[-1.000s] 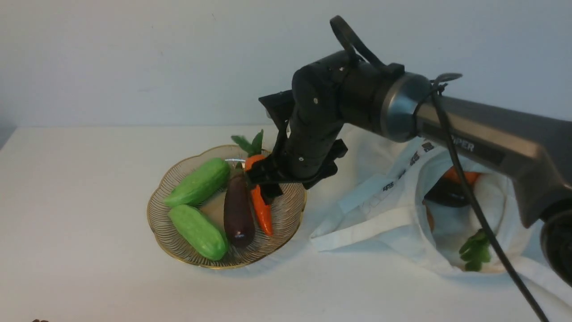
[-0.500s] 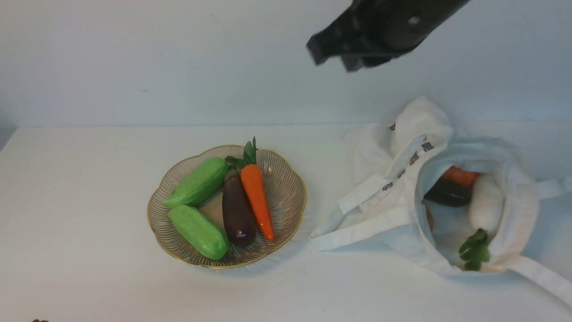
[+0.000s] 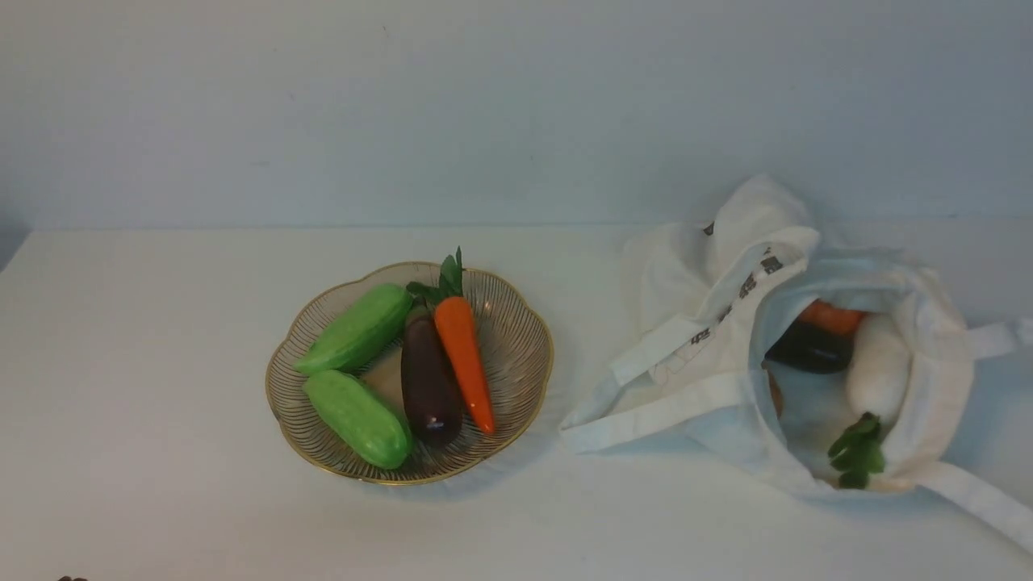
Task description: Take vegetables from cloth bag on white table place on plate.
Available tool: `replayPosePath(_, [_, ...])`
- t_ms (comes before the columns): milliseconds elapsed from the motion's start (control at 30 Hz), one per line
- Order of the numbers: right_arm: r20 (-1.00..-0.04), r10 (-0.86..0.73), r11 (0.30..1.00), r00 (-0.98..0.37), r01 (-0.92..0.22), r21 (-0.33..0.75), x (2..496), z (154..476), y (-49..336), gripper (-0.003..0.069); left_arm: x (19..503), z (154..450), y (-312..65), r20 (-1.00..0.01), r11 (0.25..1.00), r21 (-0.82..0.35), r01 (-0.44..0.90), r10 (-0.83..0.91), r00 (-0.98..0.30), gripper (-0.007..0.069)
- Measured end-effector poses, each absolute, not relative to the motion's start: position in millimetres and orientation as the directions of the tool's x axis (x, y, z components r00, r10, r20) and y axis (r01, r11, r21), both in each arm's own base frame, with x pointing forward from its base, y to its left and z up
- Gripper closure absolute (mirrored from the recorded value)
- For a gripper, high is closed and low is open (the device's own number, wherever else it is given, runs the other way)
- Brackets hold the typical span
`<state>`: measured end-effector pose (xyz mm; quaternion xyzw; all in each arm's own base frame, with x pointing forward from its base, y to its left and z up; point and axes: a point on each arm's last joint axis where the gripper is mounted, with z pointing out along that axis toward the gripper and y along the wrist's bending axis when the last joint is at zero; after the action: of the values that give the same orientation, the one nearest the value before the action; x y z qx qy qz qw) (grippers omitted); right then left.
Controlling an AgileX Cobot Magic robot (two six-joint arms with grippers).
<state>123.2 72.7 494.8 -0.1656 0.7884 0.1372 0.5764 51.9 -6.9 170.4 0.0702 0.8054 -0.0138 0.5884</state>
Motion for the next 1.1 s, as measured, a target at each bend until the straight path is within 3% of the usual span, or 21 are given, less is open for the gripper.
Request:
replayPosePath(200, [-1.000, 0.003, 0.873, -0.022, -0.487, 0.013, 70.0, 444.2, 36.8, 0.0673, 51.9, 170.4, -6.9, -0.950, 0.990, 0.060, 0.129, 0.097, -0.298, 0.0634])
replayPosePath(400, [-0.980, 0.121, 0.837, 0.156, -0.547, 0.016, 37.9, 407.5, 19.1, 0.0673, 51.9, 170.4, -6.9, -0.950, 0.990, 0.060, 0.129, 0.097, -0.298, 0.0634])
replayPosePath(667, [-0.980, 0.140, 0.825, 0.143, -0.564, 0.036, 30.9, 373.5, 15.4, 0.0673, 51.9, 170.4, -6.9, -0.950, 0.990, 0.060, 0.129, 0.097, -0.298, 0.0634])
replayPosePath(1100, [-0.973, 0.178, 0.803, 0.145, -0.594, 0.058, 28.5, 374.3, 17.1, 0.0673, 51.9, 170.4, -6.9, -0.950, 0.990, 0.060, 0.129, 0.097, -0.298, 0.0634])
